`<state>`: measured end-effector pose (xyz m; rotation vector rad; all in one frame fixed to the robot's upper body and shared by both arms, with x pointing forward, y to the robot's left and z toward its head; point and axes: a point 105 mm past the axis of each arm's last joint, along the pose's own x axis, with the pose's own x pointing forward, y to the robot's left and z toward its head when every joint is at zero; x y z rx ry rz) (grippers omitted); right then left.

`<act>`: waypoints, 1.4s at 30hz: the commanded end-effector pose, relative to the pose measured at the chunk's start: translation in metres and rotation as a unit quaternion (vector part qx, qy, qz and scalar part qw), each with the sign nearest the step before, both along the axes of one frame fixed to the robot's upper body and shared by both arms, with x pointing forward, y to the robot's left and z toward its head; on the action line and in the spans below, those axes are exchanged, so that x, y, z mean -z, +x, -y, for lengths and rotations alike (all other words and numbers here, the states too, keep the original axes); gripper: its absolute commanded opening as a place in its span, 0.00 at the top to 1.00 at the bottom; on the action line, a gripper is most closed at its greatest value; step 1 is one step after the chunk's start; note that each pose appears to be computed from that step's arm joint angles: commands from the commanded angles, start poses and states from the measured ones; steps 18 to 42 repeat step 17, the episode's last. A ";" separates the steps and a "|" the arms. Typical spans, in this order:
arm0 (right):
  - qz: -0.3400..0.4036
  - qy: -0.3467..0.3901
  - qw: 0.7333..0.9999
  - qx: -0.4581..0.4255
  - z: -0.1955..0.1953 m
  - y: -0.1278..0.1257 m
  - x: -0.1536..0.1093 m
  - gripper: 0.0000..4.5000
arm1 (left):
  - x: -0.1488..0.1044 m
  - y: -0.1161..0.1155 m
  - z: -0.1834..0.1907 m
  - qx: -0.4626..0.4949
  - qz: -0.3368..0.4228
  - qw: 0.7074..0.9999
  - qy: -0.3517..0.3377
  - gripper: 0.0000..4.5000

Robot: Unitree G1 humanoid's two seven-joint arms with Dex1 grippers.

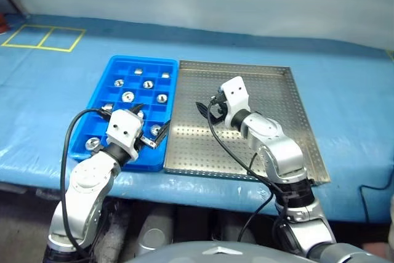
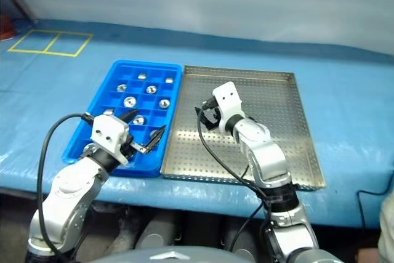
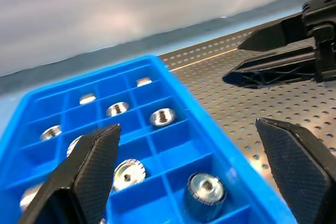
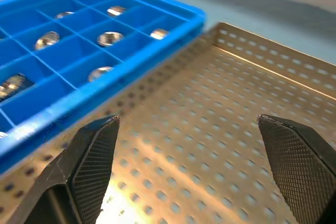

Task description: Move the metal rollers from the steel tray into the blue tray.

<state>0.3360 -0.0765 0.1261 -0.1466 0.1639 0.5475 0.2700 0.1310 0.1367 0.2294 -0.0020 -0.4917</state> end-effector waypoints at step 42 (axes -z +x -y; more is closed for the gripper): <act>-0.028 -0.017 0.999 -0.001 0.030 -0.072 0.015 0.01 | 0.020 0.024 0.008 -0.049 -0.040 0.998 -0.020 0.00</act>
